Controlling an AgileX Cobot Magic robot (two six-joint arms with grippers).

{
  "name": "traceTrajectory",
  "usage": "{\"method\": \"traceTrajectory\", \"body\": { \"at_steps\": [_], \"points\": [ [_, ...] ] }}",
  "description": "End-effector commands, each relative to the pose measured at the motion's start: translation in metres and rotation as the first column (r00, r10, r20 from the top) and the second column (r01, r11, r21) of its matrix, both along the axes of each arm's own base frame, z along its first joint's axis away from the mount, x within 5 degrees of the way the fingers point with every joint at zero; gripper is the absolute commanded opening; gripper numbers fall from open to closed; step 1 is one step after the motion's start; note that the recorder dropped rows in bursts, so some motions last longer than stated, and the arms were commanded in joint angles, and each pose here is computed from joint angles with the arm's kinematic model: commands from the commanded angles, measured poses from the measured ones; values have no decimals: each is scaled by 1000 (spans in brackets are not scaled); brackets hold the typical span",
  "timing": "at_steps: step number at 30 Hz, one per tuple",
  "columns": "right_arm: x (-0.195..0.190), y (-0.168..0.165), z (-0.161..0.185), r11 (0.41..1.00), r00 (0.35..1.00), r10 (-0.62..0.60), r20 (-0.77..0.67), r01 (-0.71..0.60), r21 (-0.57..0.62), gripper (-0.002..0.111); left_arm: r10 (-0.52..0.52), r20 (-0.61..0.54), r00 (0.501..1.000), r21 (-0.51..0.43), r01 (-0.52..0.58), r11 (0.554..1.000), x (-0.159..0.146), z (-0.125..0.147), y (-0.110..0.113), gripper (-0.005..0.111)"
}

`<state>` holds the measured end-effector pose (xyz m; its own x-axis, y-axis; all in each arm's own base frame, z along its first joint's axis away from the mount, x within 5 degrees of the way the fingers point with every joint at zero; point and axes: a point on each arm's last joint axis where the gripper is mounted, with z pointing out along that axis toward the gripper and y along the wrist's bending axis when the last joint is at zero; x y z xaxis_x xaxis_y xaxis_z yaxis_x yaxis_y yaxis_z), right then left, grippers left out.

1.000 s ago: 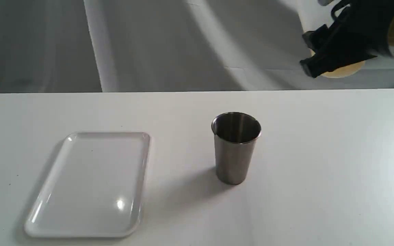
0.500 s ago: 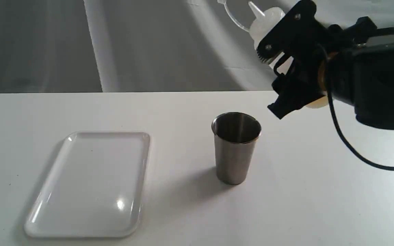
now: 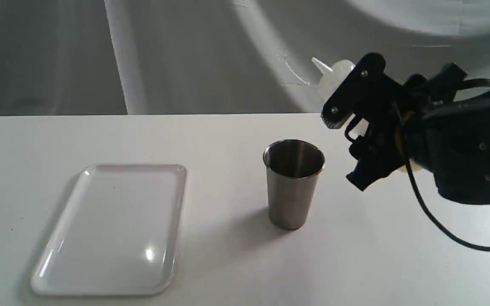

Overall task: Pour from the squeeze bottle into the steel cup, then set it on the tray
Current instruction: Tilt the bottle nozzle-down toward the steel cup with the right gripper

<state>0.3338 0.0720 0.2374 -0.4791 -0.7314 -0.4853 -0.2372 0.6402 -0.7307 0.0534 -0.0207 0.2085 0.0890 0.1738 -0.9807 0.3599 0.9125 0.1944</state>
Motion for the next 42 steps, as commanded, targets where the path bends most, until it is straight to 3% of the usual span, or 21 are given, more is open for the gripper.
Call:
{"method": "traceTrajectory", "body": {
  "at_steps": [1,20,28,42],
  "points": [
    [-3,-2,1,998,1000,21,14,-20,-59,44,0,-3,1000,-5,0,1000,0,-1,0,8],
    [-3,-6,2,981,999,44,3,-43,-192,44,0,-3,1000,-5,0,1000,0,-1,0,8],
    [-4,-9,4,948,998,59,-25,-64,-311,44,0,-3,1000,-5,0,1000,0,-1,0,8],
    [-2,-10,8,915,996,84,-16,-83,-395,44,0,-3,1000,-5,0,1000,0,-1,0,8]
  ]
}}
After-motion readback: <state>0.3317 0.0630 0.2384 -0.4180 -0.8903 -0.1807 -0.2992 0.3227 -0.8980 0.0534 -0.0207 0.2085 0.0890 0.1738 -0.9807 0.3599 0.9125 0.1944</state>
